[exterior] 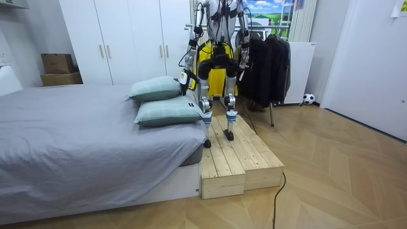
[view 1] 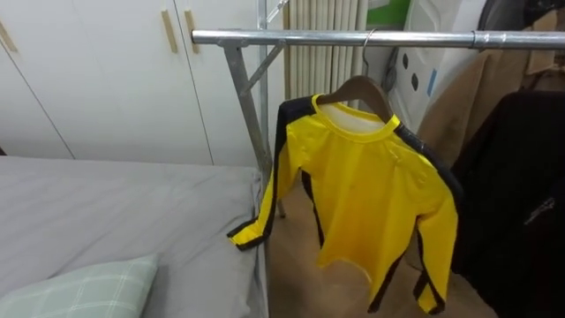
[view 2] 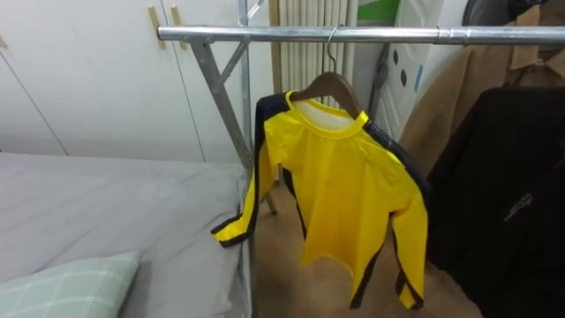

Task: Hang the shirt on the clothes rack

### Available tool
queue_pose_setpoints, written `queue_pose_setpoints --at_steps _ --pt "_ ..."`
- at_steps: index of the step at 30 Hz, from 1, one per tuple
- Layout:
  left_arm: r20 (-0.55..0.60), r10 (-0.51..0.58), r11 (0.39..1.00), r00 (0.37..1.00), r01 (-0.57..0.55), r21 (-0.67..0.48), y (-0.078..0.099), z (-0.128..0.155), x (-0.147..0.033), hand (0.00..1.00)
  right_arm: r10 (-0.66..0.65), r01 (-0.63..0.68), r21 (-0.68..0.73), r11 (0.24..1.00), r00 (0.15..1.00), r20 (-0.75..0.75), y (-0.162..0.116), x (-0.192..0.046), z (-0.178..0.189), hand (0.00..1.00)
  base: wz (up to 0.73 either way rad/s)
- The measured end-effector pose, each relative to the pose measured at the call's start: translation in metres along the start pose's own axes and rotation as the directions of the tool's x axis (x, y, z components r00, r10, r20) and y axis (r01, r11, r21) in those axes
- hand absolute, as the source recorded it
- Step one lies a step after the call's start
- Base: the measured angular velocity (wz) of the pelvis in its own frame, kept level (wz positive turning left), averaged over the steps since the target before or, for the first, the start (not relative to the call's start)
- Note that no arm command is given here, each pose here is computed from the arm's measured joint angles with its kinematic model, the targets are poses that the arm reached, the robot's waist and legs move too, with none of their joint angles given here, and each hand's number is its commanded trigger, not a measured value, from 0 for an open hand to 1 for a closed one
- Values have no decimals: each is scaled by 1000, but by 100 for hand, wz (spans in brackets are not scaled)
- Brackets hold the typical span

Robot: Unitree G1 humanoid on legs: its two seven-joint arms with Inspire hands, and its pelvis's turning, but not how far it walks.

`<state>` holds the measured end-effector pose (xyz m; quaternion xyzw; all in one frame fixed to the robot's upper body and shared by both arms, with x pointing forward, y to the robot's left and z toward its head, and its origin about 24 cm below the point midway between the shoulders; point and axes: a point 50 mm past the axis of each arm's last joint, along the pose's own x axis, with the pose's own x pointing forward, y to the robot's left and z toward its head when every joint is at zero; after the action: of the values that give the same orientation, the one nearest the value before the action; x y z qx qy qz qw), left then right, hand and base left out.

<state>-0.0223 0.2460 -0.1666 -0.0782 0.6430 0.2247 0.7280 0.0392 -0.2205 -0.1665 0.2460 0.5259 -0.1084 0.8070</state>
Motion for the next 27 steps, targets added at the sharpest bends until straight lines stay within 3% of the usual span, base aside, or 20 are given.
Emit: queue_pose_setpoints --at_steps 27 --pt "-22 7 1000 1000 -8 -25 1 -5 0 0 5 -4 59 998 1000 -26 -5 -2 -5 0 0"
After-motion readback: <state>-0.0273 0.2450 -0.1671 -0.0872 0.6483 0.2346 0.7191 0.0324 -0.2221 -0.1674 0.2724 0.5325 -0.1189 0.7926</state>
